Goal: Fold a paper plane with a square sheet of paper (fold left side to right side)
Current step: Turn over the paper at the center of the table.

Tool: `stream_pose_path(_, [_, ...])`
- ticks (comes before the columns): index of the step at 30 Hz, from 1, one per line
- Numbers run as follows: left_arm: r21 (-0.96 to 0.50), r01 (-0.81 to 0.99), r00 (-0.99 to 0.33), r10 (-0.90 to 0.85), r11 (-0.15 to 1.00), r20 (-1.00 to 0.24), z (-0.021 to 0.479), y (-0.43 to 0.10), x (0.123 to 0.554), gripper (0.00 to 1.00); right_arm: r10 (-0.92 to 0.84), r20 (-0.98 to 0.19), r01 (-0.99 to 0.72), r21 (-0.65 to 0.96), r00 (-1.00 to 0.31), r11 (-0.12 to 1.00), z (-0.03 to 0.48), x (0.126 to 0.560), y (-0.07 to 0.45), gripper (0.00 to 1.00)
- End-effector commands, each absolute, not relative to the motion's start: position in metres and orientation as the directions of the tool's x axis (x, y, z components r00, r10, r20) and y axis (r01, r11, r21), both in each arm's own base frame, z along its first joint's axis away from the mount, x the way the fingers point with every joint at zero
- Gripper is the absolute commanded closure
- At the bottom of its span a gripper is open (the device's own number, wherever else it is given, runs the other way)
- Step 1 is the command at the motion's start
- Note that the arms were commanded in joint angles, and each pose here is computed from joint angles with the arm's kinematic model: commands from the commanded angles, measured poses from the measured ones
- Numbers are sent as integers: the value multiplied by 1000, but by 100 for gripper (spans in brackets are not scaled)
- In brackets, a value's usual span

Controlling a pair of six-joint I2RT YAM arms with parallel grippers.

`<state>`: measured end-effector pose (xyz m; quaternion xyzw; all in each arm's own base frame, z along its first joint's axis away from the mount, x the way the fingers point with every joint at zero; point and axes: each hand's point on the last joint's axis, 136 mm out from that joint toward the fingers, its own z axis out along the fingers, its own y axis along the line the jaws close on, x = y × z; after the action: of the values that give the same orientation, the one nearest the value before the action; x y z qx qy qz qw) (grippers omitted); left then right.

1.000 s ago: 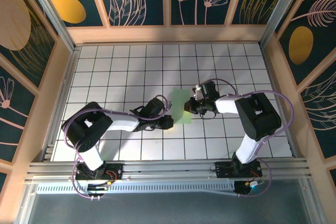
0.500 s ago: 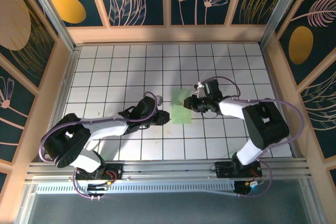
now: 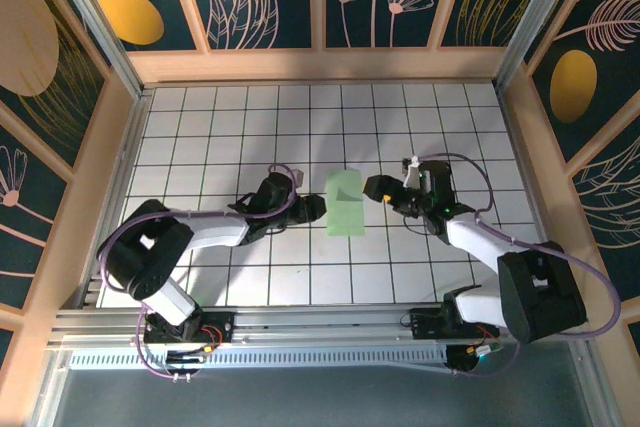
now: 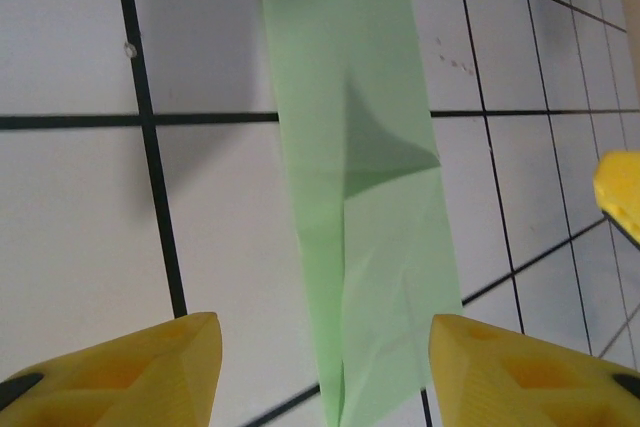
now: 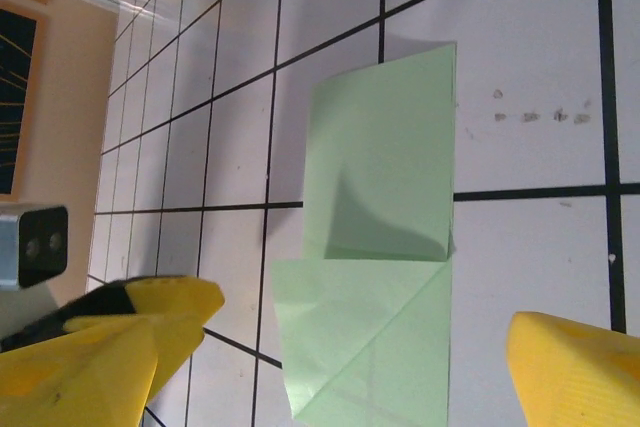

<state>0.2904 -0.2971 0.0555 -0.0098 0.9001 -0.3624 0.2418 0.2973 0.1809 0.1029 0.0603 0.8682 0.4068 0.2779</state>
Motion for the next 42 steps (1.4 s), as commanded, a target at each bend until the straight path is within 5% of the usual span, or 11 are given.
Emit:
stream_pose_path(1, [-661, 200, -861, -192, 723, -471, 66, -310, 310, 43, 334, -436, -150, 766, -836, 625, 110, 293, 184, 8])
stream_pose_path(9, [-650, 206, -885, -143, 732, -442, 42, -329, 323, 48, 329, -423, -147, 773, -845, 617, 104, 289, 185, 7])
stream_pose_path(28, [-700, 266, -881, -128, 663, -456, 53, -344, 322, 98, 261, -381, -175, 801, -887, 573, 91, 283, 201, 15])
stream_pose_path(42, [-729, 247, -848, -222, 639, -481, 76, -322, 311, 100, 253, -358, -179, 826, -899, 534, 81, 295, 236, 20])
